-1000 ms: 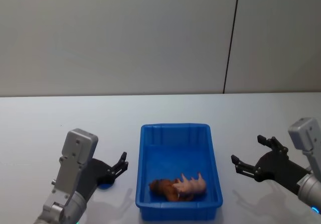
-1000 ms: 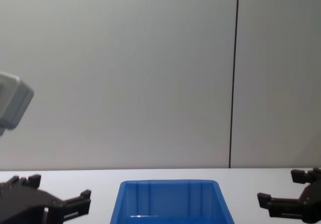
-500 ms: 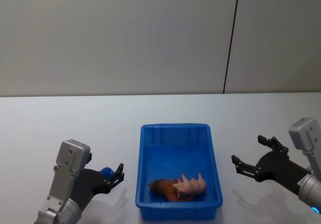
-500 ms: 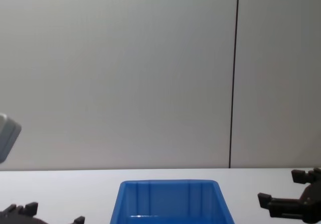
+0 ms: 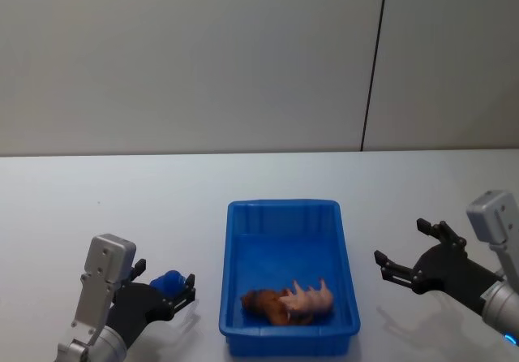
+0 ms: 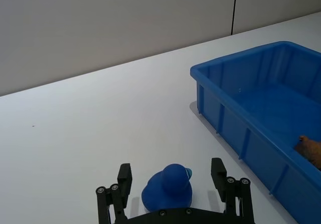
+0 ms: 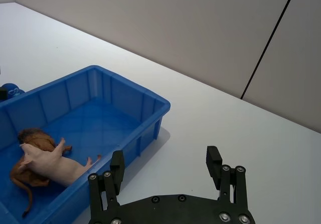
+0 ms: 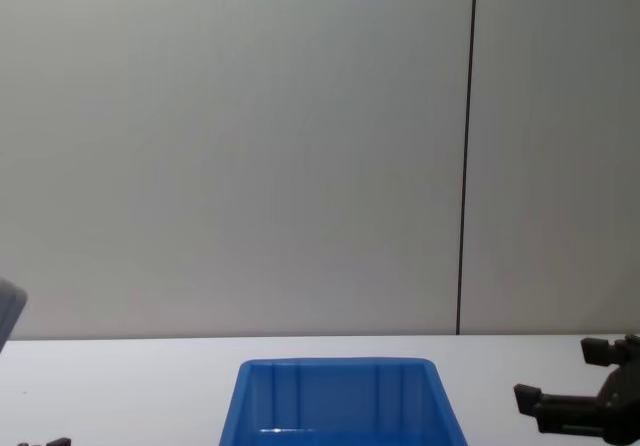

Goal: Pick up the two dolls from the table and place them into the box.

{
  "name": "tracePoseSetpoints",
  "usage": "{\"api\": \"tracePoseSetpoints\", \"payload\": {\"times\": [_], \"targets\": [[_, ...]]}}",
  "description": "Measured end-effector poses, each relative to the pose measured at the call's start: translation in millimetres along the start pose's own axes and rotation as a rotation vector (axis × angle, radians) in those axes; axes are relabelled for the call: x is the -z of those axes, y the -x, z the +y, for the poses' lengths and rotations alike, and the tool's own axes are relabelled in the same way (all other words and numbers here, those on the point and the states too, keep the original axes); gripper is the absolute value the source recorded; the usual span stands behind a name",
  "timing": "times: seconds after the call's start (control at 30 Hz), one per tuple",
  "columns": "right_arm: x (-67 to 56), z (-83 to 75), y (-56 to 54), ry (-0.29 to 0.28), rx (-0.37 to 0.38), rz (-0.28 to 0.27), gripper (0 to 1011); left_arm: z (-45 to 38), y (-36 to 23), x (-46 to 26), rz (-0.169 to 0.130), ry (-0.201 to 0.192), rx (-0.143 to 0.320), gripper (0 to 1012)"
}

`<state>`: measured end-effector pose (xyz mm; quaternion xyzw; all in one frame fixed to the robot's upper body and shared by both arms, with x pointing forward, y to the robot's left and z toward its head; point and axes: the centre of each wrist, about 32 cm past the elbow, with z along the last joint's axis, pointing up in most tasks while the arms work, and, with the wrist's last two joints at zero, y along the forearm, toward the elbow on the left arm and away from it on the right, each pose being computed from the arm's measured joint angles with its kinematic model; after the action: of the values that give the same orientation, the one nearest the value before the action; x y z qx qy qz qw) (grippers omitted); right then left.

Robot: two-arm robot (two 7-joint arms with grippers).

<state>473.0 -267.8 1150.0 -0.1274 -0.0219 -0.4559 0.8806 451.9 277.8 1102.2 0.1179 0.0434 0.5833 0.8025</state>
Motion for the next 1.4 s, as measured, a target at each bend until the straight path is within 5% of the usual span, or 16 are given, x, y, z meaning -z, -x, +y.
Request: {"api": "tracePoseSetpoints", "payload": {"times": [0.57,1.03,1.4], "targets": [[0.0,0.0,0.0,0.0,0.0,0.0,1001,-13.6,-11.8,13.2,0.03,-0.021,0.037,993],[0.0,0.0,0.0,0.0,0.0,0.0,1001,-17.0,-16.5,18.6,0.025,-0.031,0.06,636],[0.0,0.0,0.0,0.0,0.0,0.0,1001,-15.0,-18.5,22.7,0.021,-0.028,0.072,540]]}}
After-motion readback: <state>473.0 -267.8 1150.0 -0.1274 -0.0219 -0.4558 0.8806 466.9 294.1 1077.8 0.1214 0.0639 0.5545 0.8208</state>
